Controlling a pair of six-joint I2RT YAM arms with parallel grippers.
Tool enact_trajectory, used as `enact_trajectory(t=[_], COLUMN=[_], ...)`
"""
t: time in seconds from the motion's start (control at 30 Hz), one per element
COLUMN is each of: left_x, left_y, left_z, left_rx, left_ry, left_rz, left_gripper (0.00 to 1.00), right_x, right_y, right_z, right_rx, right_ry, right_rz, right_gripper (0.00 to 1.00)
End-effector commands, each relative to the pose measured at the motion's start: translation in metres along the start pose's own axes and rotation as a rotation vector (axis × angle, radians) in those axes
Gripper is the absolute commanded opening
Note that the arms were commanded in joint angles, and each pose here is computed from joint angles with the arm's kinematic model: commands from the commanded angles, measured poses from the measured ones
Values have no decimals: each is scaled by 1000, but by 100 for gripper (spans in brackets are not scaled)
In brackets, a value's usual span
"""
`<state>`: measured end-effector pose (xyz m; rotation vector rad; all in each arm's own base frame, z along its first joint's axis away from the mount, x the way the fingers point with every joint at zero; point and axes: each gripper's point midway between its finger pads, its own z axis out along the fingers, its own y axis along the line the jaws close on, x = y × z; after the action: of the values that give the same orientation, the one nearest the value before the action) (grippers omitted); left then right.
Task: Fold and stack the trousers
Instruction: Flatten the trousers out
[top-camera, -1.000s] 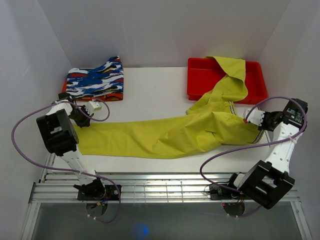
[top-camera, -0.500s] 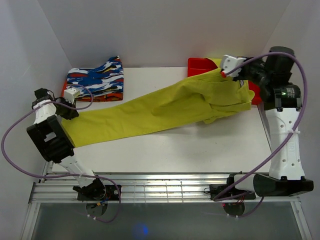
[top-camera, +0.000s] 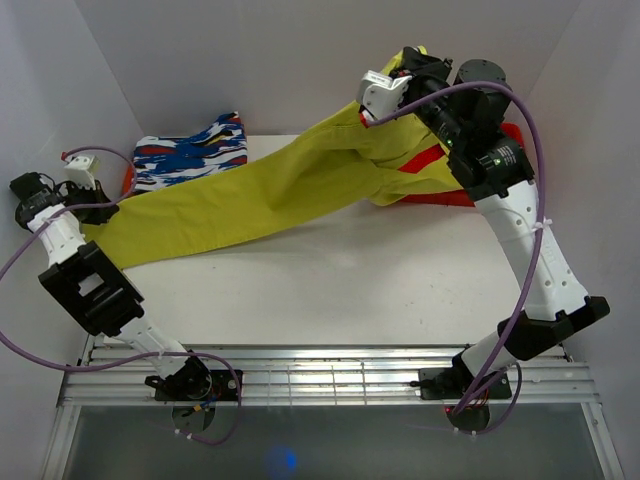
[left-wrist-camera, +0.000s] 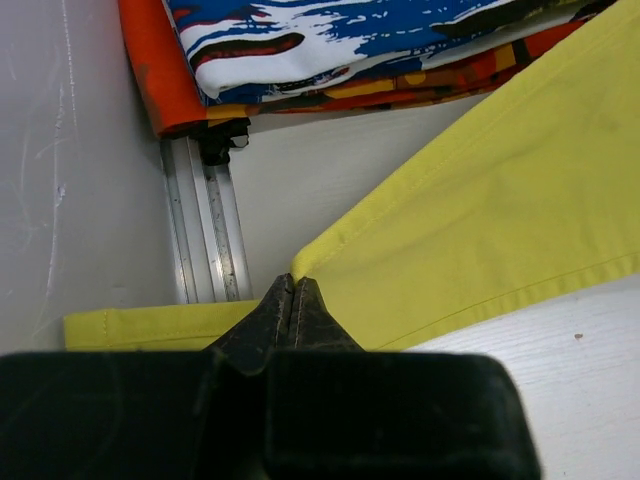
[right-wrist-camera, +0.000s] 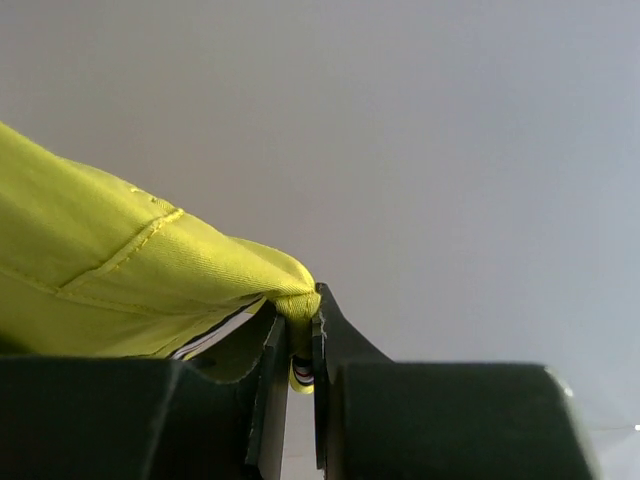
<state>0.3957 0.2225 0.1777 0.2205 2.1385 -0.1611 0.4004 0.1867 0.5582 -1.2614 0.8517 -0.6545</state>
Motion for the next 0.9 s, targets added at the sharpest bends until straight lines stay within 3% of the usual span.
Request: enact_trajectory(t=[0.0, 0.13, 0.17, 0.23, 0.3, 0.37, 0.4, 0.5, 0.63, 0.67, 0.77, 0.8, 0.83, 0.87], left_x=[-54, -59, -66, -73, -82, -88, -87, -52, -38, -37, -32, -29, -32, -26], left_y=[3, 11, 4, -35, -68, -105, -129, -194, -296, -311, -355, -357, -386, -393], left_z=[-29, -36, -41, -49, -68, -74, -84, -77, -103, -105, -93, -80, -75, -54], left_rx=[-40, -53, -11, 155, 216, 260, 253, 334, 422, 441, 480, 433, 474, 490], left_ry=[-137, -170, -190, -241, -307, -335, -354, -329, -461, -490, -557, -504, -539, -469], left_rz=[41, -3, 56, 95, 216, 309, 459, 686, 1036, 1075, 1159, 1193, 1243, 1203], left_gripper=[0, 0, 0, 20, 42, 51, 55, 58, 65, 66, 70, 70, 70, 69], right_x=[-34, -62, -66, -70, -69, -60, -56, -42, -30, -30, -26, -26, -25, -24], right_y=[-143, -169, -171, -160, -138, -98, -83, -41, -14, -26, -3, 3, 9, 14], right_z=[-49, -47, -47, -40, -26, -6, 2, 27, 65, 65, 84, 87, 90, 91], right_rx=[506, 605, 613, 585, 536, 458, 437, 360, 293, 313, 236, 218, 206, 197], right_ry=[-28, -80, -80, -104, -120, -108, -103, -72, -27, -20, -8, -6, -3, -1], right_rz=[-105, -146, -168, -167, -151, -152, -146, -108, -41, -27, 2, 6, 10, 16], right_gripper=[8, 8, 8, 8, 8, 8, 8, 8, 8, 8, 8, 8, 8, 8])
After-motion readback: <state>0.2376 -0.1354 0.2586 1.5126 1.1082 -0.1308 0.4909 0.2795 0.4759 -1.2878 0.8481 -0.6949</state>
